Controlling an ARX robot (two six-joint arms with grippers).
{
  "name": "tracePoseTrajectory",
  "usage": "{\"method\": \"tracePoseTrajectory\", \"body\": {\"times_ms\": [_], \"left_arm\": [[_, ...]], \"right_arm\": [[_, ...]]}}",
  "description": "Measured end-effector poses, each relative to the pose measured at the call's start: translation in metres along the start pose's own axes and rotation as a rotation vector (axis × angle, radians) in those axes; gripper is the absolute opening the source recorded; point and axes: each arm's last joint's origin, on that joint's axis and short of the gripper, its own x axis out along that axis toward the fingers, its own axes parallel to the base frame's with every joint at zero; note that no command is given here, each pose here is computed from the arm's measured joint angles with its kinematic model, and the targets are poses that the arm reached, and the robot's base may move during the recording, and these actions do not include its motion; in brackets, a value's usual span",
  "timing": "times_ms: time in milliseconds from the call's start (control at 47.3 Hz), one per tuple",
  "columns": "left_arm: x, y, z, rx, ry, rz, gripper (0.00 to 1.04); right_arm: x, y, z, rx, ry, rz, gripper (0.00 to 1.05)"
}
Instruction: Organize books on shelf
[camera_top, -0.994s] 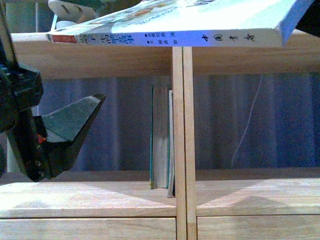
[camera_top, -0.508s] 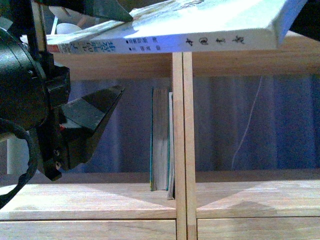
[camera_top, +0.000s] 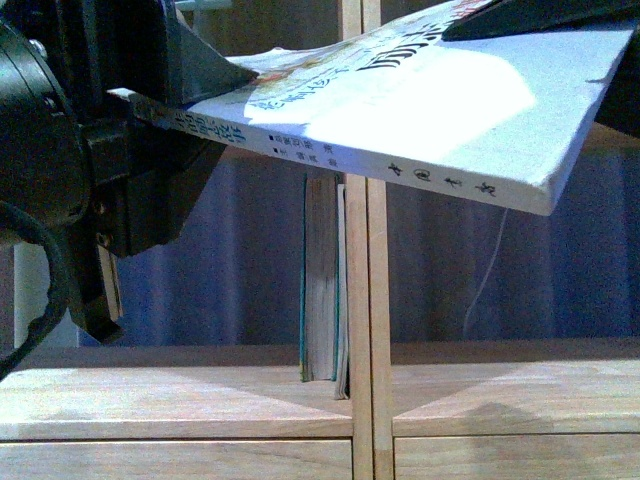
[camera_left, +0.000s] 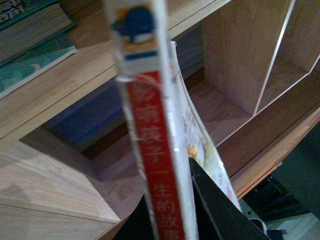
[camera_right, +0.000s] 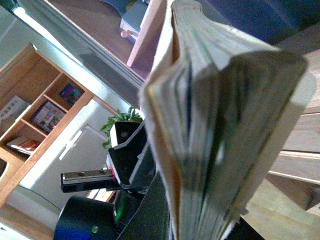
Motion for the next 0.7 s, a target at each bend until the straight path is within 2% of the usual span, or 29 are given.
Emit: {"method": "tracePoseTrajectory", "body": {"times_ms": [275,317,402,465,592,698], "left_arm": [[-0.001,-0.001,0.001,-0.008,0.000,0.009,0.07],[-0.001,-0.001,0.001,-0.007,0.002,0.012,0.07],[-0.002,-0.002,0.002,-0.001,-0.002,0.023,0.07],[-0.003,-0.002,0.007,0.016,-0.010,0.039,0.07],[-0.011,-0.002,0.026,0.116,-0.032,0.101,0.07],[-0.018,-0.003,0.051,0.266,-0.073,0.199,0.07]], "right_arm": [[-0.001,-0.003,0.000,0.004,0.000,-0.027,0.08],[-0.001,-0.004,0.000,0.004,-0.004,-0.038,0.12],[-0.002,-0.004,0.003,-0.012,-0.029,-0.037,0.23],[-0.005,-0.006,0.010,-0.045,-0.073,-0.048,0.35],[-0.016,-0.014,0.032,-0.182,-0.219,-0.136,0.61],[-0.031,-0.021,0.059,-0.320,-0.370,-0.280,0.81]]}}
